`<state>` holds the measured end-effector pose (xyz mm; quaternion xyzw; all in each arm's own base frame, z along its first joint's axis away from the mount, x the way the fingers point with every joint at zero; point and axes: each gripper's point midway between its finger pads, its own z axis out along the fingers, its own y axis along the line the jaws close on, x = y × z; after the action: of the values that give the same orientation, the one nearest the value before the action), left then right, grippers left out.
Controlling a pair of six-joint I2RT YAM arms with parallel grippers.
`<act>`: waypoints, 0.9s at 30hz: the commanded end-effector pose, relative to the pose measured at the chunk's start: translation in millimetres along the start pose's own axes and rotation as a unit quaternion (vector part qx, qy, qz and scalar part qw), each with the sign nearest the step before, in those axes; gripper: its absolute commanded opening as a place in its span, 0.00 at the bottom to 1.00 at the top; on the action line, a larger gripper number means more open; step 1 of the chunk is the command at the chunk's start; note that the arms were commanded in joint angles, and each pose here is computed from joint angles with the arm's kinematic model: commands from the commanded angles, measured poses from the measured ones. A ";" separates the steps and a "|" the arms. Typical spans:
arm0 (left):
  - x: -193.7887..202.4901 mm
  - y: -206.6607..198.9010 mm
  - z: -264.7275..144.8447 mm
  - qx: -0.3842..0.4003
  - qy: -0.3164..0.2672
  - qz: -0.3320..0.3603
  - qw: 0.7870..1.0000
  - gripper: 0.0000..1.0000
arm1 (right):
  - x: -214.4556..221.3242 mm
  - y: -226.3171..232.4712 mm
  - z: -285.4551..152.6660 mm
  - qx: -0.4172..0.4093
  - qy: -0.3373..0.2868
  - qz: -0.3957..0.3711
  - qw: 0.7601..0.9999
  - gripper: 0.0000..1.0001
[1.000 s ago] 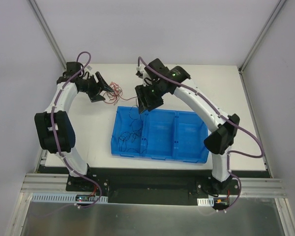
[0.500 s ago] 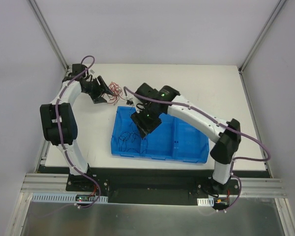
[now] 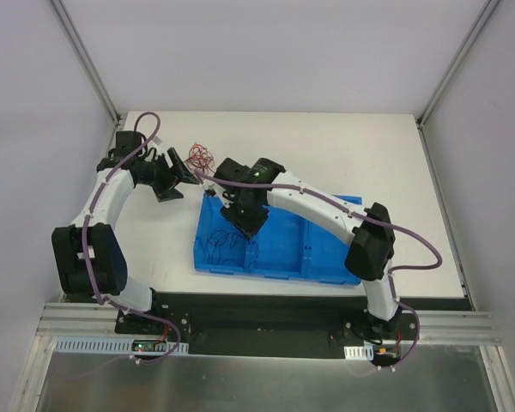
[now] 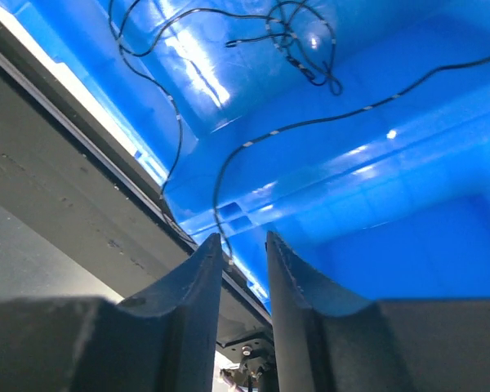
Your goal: Untangle the cables
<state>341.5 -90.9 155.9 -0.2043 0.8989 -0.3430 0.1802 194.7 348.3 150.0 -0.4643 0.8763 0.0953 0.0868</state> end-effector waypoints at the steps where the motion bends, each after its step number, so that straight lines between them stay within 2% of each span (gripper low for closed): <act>1: 11.1 -17.9 -17.8 0.033 -0.008 0.039 0.999 0.71 | 2.1 17.7 -5.0 -0.033 0.008 -0.029 0.999 0.30; 4: 13.3 -21.8 -24.4 0.039 -0.017 0.053 0.998 0.73 | 7.1 24.1 0.0 -0.046 0.020 -0.035 0.998 0.35; 6: 15.1 -22.1 -27.1 0.039 -0.020 0.058 0.997 0.73 | 8.4 22.2 3.3 -0.043 0.024 -0.035 0.998 0.34; 11: 19.8 -21.4 -28.8 0.041 -0.019 0.058 0.997 0.73 | -21.4 34.1 -7.9 -0.059 -0.023 -0.038 0.997 0.01; 14: 19.2 -21.5 -28.6 0.041 -0.018 0.063 0.997 0.73 | -48.7 70.0 -23.6 -0.157 -0.065 -0.046 0.984 0.01; 16: 16.5 -20.7 -27.7 0.038 -0.020 0.066 0.997 0.73 | -58.9 99.9 -33.3 -0.244 -0.074 -0.047 0.966 0.00; 18: 12.9 -22.3 -26.8 0.038 -0.020 0.068 0.997 0.73 | -65.3 115.7 -33.8 -0.292 -0.075 -0.039 0.953 0.00; 20: 11.7 -25.0 -26.7 0.043 -0.017 0.066 0.997 0.73 | -68.9 109.7 -24.7 -0.277 -0.073 -0.026 0.958 0.01; 22: 12.2 -26.4 -27.5 0.046 -0.017 0.065 0.997 0.72 | -77.5 86.5 -9.9 -0.217 -0.088 -0.003 0.972 0.00; 24: 14.5 -27.0 -28.7 0.048 -0.016 0.063 0.997 0.72 | -89.7 57.6 3.2 -0.148 -0.124 0.015 0.981 0.01; 27: 18.9 -26.3 -27.2 0.052 -0.008 0.055 0.997 0.72 | -109.6 27.7 14.8 -0.082 -0.179 0.019 0.980 0.00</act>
<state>323.0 -95.8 179.8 -0.1647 0.8928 -0.3586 0.2171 175.7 449.5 165.3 -0.4668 0.8314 0.2903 0.0810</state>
